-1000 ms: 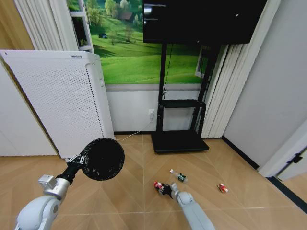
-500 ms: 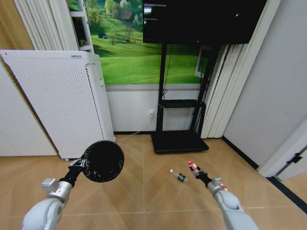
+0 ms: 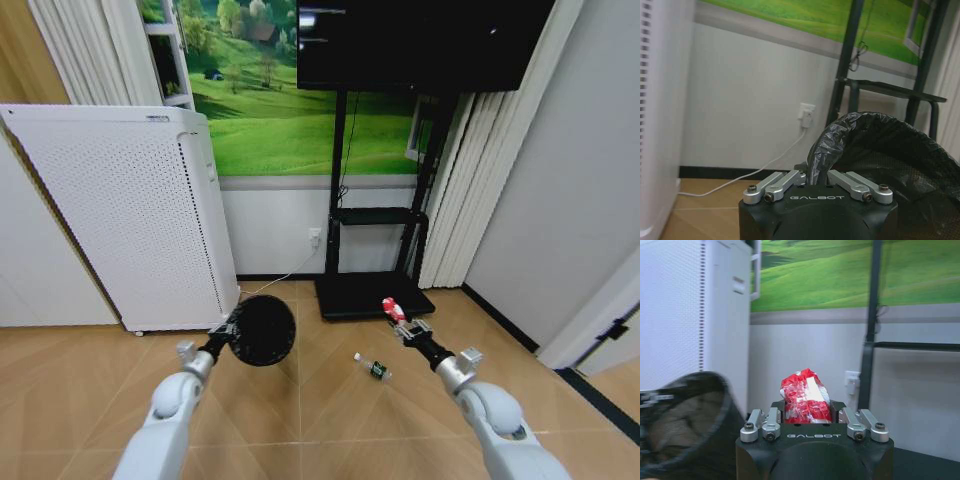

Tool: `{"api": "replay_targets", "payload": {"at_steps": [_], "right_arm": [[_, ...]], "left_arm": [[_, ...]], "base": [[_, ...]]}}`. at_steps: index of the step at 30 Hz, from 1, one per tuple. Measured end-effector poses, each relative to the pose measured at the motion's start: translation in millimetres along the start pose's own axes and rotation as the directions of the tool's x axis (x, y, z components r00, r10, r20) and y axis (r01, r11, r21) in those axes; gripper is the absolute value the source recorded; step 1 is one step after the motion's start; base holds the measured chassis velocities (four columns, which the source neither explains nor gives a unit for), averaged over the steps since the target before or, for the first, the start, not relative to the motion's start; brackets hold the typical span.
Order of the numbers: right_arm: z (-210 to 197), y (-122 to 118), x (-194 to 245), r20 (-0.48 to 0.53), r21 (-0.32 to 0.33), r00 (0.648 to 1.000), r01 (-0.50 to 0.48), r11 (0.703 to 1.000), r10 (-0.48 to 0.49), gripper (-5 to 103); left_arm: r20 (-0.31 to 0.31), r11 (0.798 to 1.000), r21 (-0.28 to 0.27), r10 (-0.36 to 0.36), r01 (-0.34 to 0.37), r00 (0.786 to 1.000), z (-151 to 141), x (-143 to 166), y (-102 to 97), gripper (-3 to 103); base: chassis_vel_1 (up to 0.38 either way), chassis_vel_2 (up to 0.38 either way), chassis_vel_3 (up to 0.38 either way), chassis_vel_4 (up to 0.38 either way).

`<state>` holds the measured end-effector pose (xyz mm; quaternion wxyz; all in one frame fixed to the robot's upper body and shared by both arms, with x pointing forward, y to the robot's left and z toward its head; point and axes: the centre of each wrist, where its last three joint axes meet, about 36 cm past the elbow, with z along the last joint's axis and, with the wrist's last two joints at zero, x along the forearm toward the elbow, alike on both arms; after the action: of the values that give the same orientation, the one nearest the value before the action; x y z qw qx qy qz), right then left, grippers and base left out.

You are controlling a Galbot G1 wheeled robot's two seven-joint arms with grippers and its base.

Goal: Pick up the trash bin and place the garbage on the floor into it.

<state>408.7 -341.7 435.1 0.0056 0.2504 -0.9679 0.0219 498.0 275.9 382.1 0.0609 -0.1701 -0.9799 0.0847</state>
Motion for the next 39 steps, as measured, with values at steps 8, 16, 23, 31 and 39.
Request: {"api": "replay_targets", "payload": {"at_steps": [8, 16, 23, 31, 39], "right_arm": [[-11.3, 22.1, -20.7, -0.009, 0.043, 0.994, 0.109, 0.993, -0.108, 45], [1.8, 73.0, -70.8, -0.011, 0.049, 0.987, 0.162, 0.986, -0.162, 45], [7.6, 93.1, -79.5, -0.045, 0.056, 0.982, 0.187, 0.981, -0.184, 54], [13.7, 90.6, -81.8, -0.044, 0.045, 0.984, 0.173, 0.984, -0.171, 77], [-14.6, 66.5, -73.6, 0.038, -0.067, 0.998, -0.047, 0.997, 0.049, 100]], "left_arm": [[-0.024, 0.996, -0.032, 0.088, -0.088, 0.996, -2.9, -42.4, -36.7, 7], [-0.070, 0.982, -0.020, 0.187, -0.189, 0.980, 20.0, -68.3, -88.5, 7], [-0.070, 0.980, -0.016, 0.197, -0.199, 0.978, 22.0, -70.6, -96.2, 7], [-0.063, 0.980, -0.026, 0.195, -0.196, 0.979, 18.3, -66.3, -90.3, 7], [-0.038, 0.987, -0.046, 0.152, -0.154, 0.988, 9.5, -40.7, -73.7, 7]], "base": [[0.000, 0.000, 0.000, 0.000], [0.000, 0.000, 0.000, 0.000], [0.000, 0.000, 0.000, 0.000], [0.000, 0.000, 0.000, 0.000], [0.000, 0.000, 0.000, 0.000]]}}
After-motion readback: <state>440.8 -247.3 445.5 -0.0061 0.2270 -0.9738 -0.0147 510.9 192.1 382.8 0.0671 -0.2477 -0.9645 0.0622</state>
